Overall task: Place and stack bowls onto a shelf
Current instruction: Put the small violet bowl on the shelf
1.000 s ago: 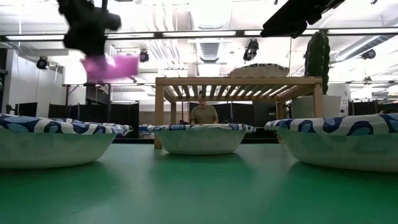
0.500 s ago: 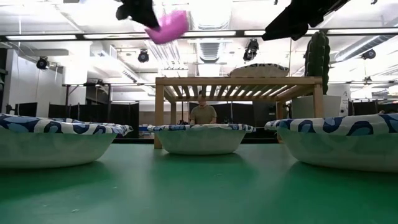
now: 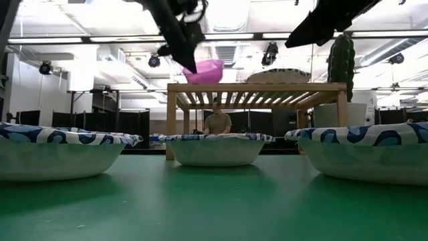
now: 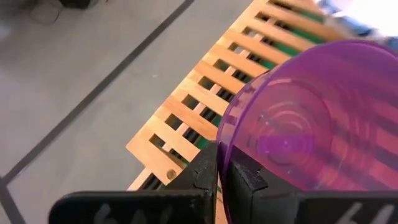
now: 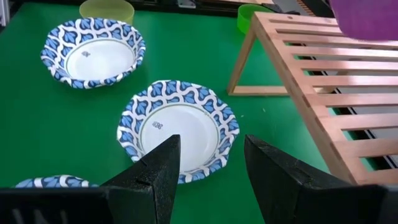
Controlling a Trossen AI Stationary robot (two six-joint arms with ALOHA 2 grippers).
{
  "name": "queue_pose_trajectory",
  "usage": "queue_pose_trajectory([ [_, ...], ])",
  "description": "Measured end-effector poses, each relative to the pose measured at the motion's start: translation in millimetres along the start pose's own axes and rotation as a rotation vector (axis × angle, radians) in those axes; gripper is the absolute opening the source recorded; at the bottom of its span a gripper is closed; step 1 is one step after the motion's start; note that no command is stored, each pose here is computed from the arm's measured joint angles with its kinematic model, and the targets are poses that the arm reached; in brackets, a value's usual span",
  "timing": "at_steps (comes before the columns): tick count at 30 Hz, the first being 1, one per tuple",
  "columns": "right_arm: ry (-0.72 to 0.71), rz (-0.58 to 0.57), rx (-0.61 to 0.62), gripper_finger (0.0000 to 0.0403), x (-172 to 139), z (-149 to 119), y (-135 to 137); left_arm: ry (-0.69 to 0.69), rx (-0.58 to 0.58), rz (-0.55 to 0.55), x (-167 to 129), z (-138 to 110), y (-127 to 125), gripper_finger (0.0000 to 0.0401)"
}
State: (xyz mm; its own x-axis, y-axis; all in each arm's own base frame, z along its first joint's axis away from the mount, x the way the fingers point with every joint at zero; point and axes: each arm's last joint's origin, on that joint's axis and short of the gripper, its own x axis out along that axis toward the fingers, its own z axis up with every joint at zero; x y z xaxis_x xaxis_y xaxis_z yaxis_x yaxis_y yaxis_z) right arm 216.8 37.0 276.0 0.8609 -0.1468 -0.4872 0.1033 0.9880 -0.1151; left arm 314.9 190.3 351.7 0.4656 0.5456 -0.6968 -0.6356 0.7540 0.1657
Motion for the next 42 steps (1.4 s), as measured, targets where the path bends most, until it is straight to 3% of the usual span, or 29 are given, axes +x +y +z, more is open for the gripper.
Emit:
queue_pose_trajectory([
  [7,0.003,0.000,0.003,0.0168,0.2,-0.6,0.0,0.026,-0.004,-0.012,25.9,8.5,-0.4,0.0008],
  [14,0.003,-0.002,0.003,0.0168,0.2,-0.6,-0.1,0.030,0.019,-0.039,29.2,11.0,-1.8,0.0063],
  [20,0.003,-0.002,0.001,0.0168,0.2,-0.6,-0.1,0.109,0.113,-0.046,-0.1,1.9,4.9,0.0114],
  [24,0.005,-0.002,-0.003,0.0168,0.4,-1.2,-0.1,0.143,0.208,-0.123,-25.1,-6.7,5.9,0.0125],
  [30,0.004,-0.003,-0.005,0.0168,0.4,-1.1,-0.1,0.159,0.309,-0.176,-46.5,-15.9,9.2,0.0099],
  [36,0.003,-0.003,-0.008,0.0168,0.4,-1.0,-0.1,0.170,0.327,-0.279,-24.6,-26.8,0.6,0.0013],
  [42,0.004,-0.005,-0.011,0.0168,0.4,-1.1,-0.1,0.120,0.280,-0.267,-1.4,-29.1,-5.1,0.0012],
])
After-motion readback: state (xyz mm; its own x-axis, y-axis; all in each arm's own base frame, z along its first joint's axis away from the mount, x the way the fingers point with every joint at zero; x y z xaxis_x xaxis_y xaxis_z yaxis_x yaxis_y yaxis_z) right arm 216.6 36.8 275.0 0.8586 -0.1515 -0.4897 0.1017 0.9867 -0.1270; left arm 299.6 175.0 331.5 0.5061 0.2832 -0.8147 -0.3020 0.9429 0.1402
